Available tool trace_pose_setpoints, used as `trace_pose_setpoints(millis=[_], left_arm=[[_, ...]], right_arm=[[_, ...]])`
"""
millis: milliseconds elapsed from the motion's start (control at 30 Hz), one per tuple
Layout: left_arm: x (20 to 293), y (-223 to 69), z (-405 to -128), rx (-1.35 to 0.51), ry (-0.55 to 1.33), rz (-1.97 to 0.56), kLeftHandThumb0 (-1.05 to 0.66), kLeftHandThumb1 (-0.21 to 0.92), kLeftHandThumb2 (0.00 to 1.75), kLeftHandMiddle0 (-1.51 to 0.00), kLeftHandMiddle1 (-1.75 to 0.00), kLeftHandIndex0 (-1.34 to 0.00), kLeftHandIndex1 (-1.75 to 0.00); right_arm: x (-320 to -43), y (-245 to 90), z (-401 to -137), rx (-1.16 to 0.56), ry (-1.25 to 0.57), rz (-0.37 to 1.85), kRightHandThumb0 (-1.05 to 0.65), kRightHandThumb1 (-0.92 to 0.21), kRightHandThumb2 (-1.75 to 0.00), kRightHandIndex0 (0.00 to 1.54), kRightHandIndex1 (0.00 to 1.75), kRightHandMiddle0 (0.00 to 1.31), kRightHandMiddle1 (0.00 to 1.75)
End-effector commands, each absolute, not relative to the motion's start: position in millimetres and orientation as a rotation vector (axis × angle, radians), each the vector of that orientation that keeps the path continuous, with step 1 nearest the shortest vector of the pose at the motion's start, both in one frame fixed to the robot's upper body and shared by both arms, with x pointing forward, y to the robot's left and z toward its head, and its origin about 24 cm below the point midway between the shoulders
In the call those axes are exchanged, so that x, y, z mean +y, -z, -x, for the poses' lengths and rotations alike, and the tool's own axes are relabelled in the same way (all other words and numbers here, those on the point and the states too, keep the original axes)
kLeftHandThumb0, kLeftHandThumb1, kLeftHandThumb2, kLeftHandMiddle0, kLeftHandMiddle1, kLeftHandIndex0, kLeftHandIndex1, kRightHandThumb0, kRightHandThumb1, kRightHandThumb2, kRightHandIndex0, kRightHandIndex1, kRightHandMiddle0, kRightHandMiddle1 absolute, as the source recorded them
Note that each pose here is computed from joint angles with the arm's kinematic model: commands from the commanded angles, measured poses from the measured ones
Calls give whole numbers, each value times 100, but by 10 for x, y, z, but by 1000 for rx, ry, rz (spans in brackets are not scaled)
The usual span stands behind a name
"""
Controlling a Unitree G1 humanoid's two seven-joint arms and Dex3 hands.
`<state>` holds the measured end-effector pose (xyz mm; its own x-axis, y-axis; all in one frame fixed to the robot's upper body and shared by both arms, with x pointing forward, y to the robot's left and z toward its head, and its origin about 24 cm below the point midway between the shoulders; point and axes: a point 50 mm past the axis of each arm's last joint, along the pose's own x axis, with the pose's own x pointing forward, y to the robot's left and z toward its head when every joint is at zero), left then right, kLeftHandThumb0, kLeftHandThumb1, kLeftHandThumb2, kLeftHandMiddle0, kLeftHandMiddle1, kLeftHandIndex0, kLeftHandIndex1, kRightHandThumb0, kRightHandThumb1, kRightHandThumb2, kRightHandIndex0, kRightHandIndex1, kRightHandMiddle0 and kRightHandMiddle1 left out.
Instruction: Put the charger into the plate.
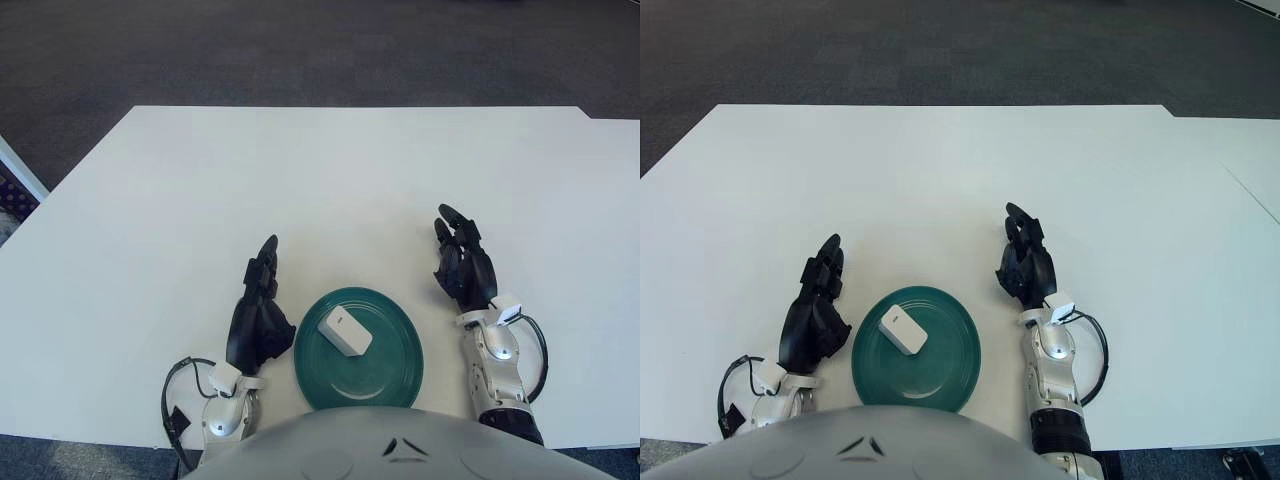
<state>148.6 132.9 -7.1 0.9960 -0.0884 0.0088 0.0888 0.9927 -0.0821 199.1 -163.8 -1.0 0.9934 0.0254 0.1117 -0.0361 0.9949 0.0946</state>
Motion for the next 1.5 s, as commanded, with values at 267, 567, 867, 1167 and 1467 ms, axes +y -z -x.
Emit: trace_pose_setpoints(millis=[267,567,867,1167,1467], left_arm=[[1380,172,-1584,41,96,64,-105,92,117,-5,0,0,-26],[1398,161,-1652,36,108,50,-105,92,116,-5,0,0,-25],[1366,139,-1777,53,124,50,-105,92,117,-3,0,0,-23],[1398,131,-1882,49,137,38,-105,92,118,-1,0,0,-20],[1435,150,-1892,41,142,46,-105,92,117,0,0,0,-17]], right_arm=[[-1589,409,-1537,95,58,-171,-93,-92,-86,28,1,0,64],[-1588,404,-1553,88,84,-169,-91,-92,-85,29,1,0,67],[-1572,393,-1545,76,99,-149,-92,-92,-85,30,1,0,63],[-1573,392,-1508,71,108,-131,-92,-92,-86,25,0,0,59],[-1561,398,-1498,66,112,-133,-89,-92,-87,22,0,0,57]])
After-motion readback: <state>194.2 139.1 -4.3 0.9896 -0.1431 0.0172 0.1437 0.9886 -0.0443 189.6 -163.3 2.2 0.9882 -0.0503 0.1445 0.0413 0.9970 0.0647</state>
